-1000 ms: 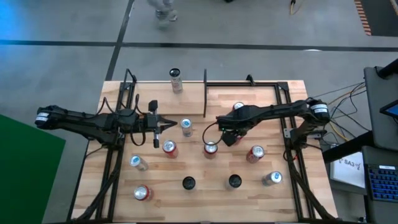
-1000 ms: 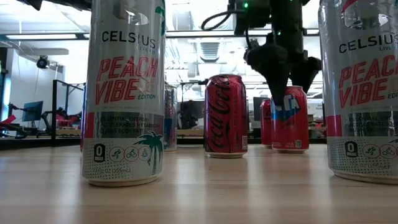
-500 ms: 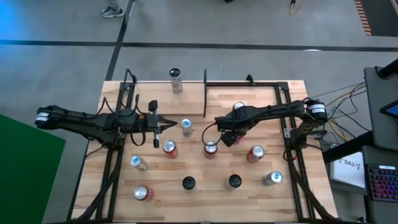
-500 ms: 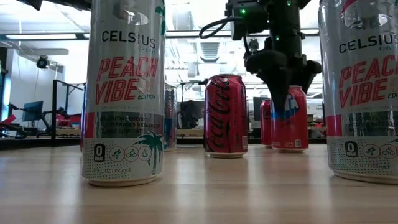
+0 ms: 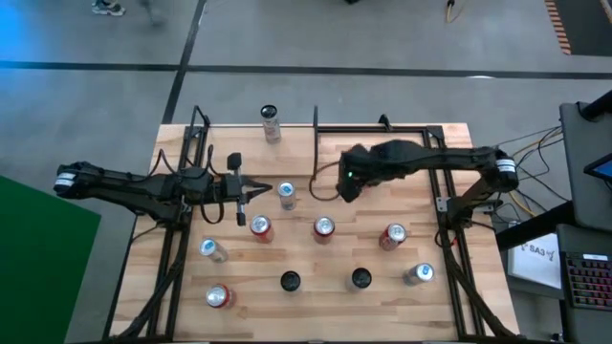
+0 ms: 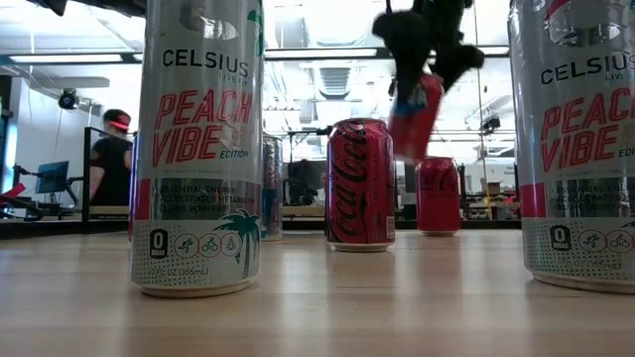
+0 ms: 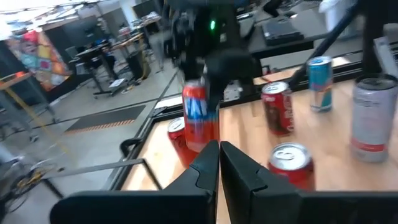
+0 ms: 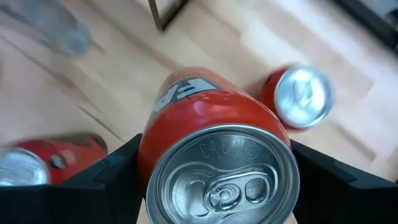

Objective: Place canned beverage on shelf
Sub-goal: Put the right orange soda can on the shelf

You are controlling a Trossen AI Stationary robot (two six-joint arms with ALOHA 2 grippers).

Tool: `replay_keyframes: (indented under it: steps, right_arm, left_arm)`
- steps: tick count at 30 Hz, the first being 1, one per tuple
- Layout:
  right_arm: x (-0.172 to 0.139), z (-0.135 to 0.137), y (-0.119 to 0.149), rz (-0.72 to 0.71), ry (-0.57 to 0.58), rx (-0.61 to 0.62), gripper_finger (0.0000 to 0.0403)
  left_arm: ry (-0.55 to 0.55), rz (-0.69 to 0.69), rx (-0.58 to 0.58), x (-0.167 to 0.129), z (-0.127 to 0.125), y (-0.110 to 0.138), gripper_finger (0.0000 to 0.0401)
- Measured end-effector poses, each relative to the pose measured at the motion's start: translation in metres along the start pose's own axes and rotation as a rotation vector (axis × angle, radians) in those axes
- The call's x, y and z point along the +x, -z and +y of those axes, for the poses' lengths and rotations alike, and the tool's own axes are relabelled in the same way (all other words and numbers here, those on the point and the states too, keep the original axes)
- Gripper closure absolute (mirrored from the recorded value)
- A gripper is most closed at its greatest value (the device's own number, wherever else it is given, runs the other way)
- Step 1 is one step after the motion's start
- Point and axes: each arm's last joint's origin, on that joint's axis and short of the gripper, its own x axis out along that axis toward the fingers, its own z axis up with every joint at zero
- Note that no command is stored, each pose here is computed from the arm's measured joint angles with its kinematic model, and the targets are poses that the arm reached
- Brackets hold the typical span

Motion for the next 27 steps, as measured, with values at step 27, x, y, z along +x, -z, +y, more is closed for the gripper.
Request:
replay_keyframes:
  steps: [27]
  right_arm:
    - [-0.050,0.019,-0.112,-0.459,-0.245,-0.279,0.0115]
  left_arm:
    - [-0.183,-0.028,0.111,-0.026,0.025,-0.007,0.0401]
